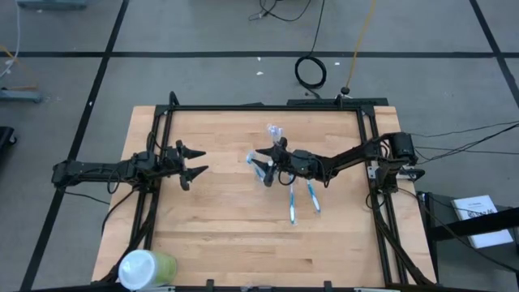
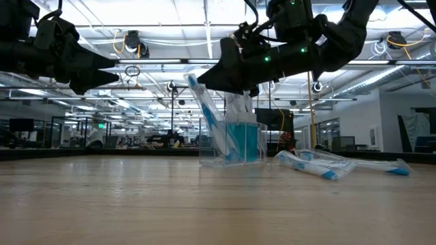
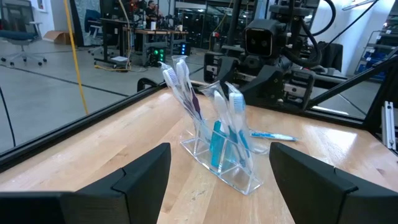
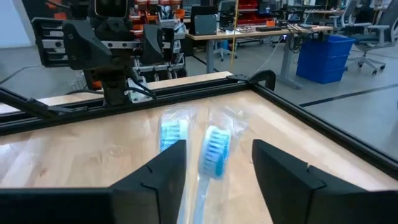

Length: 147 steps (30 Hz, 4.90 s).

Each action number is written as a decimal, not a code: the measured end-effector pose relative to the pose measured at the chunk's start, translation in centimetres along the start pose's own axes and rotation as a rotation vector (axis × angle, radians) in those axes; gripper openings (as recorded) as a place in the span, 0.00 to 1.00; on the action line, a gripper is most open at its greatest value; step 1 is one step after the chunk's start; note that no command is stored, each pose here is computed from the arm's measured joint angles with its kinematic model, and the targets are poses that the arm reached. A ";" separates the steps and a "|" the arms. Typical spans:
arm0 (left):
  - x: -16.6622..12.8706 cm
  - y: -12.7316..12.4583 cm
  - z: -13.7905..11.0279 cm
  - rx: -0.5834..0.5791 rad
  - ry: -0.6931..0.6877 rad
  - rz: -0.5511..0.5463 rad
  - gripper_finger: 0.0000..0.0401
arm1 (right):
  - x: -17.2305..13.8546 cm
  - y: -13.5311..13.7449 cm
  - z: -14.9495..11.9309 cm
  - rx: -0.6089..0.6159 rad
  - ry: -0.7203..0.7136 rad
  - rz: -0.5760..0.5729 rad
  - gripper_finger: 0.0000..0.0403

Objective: Pick & Place toothbrushing station
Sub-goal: Put the blue toothbrush into the transparent organizer

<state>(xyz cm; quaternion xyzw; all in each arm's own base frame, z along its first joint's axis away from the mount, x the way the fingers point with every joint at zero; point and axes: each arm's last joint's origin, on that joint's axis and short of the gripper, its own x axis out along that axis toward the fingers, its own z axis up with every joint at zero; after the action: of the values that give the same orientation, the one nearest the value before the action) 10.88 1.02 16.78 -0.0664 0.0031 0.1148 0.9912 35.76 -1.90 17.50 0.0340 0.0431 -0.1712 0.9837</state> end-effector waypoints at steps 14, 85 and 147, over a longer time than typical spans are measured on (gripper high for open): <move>0.0 0.0 0.0 0.000 0.000 0.000 0.70 | -2.9 2.5 3.3 -0.138 0.013 0.034 0.48; 0.0 0.0 0.0 0.000 0.000 0.000 0.70 | -14.5 -1.4 -3.8 0.295 0.726 -0.433 0.45; 0.0 0.0 0.0 0.000 0.000 0.000 0.70 | -11.9 -2.3 -7.7 0.288 0.768 -0.418 0.24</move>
<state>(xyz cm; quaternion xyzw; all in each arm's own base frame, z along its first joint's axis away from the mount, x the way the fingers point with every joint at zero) 10.88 1.02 16.78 -0.0664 0.0031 0.1147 0.9912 23.25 0.55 10.85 0.2219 0.3862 -0.3453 0.8261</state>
